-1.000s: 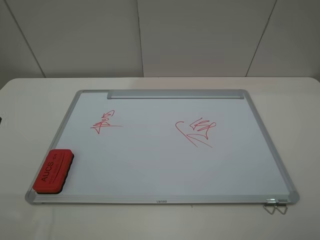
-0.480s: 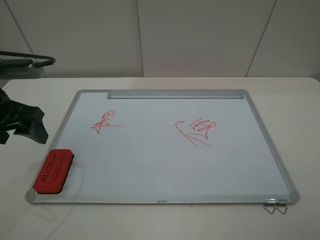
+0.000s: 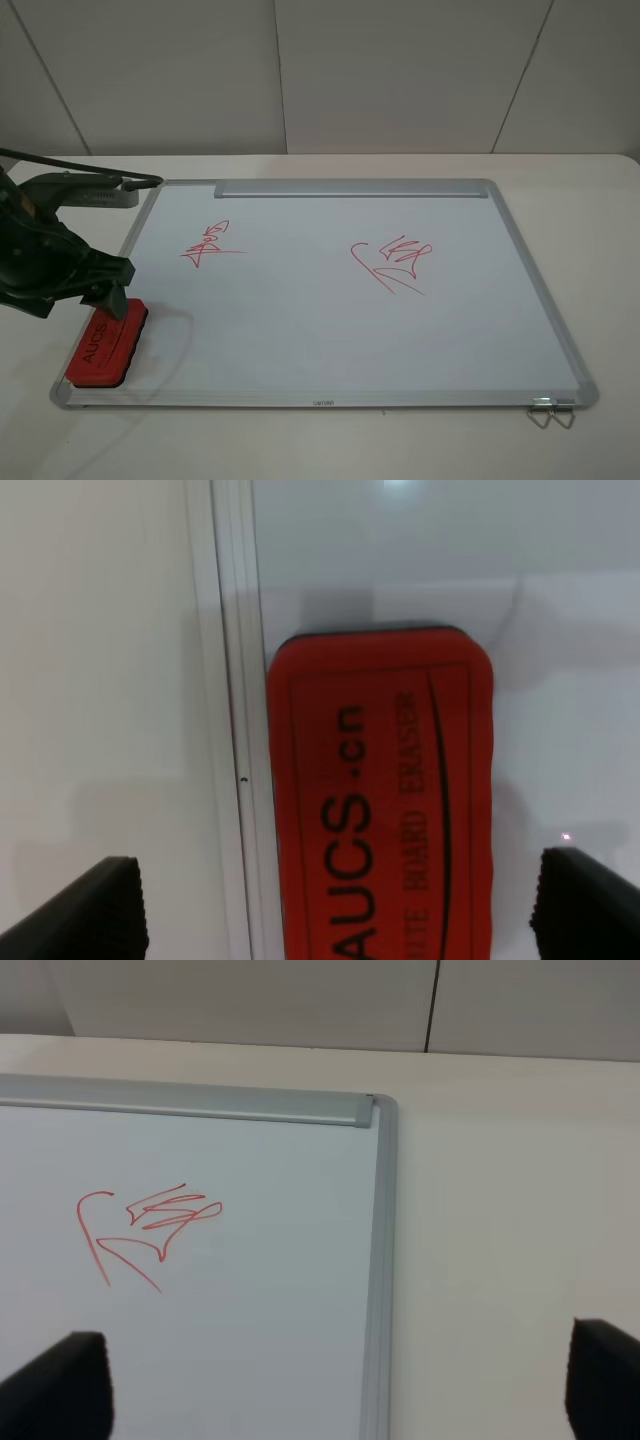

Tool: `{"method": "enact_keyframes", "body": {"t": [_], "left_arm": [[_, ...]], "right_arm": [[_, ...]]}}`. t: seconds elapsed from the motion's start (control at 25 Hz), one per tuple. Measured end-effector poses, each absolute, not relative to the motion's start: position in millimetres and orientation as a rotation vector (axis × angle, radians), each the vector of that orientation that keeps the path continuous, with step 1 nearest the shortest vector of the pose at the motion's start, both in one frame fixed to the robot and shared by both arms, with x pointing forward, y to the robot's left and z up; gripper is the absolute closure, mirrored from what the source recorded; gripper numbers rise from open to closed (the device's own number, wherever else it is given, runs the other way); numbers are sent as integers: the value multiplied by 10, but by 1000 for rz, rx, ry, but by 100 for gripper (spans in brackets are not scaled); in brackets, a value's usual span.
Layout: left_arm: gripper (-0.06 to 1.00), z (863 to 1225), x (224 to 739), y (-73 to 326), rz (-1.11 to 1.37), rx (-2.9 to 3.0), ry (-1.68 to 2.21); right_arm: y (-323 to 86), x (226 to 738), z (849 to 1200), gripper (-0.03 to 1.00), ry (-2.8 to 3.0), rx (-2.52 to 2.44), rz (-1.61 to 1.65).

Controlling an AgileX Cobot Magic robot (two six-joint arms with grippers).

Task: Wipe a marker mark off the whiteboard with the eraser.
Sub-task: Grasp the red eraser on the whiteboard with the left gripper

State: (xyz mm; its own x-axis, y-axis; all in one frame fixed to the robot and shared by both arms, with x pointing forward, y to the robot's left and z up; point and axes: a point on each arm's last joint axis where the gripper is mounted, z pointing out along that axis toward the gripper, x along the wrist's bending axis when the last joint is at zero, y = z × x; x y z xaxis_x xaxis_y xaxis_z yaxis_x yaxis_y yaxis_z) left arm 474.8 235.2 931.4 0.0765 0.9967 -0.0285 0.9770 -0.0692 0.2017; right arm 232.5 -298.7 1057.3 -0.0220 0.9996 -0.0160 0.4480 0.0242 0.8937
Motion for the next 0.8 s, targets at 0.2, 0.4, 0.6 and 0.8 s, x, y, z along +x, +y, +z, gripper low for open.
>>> {"method": "enact_keyframes", "body": {"t": [0.2,0.4,0.6,0.8], "left_arm": [[17,9150,4676,2265,127,2189,2021],[17,9123,4701,2250,138,2177,2009],[17,9122,4700,2255,143,2188,2004],[17,9111,4699,2259,158,2189,1990]], "right_arm": [[-2987,2325,10573,14,1567,1518,950],[-2987,2325,10573,14,1567,1518,950],[-2987,2325,10573,14,1567,1518,950],[-2987,2325,10573,14,1567,1518,950]]}}
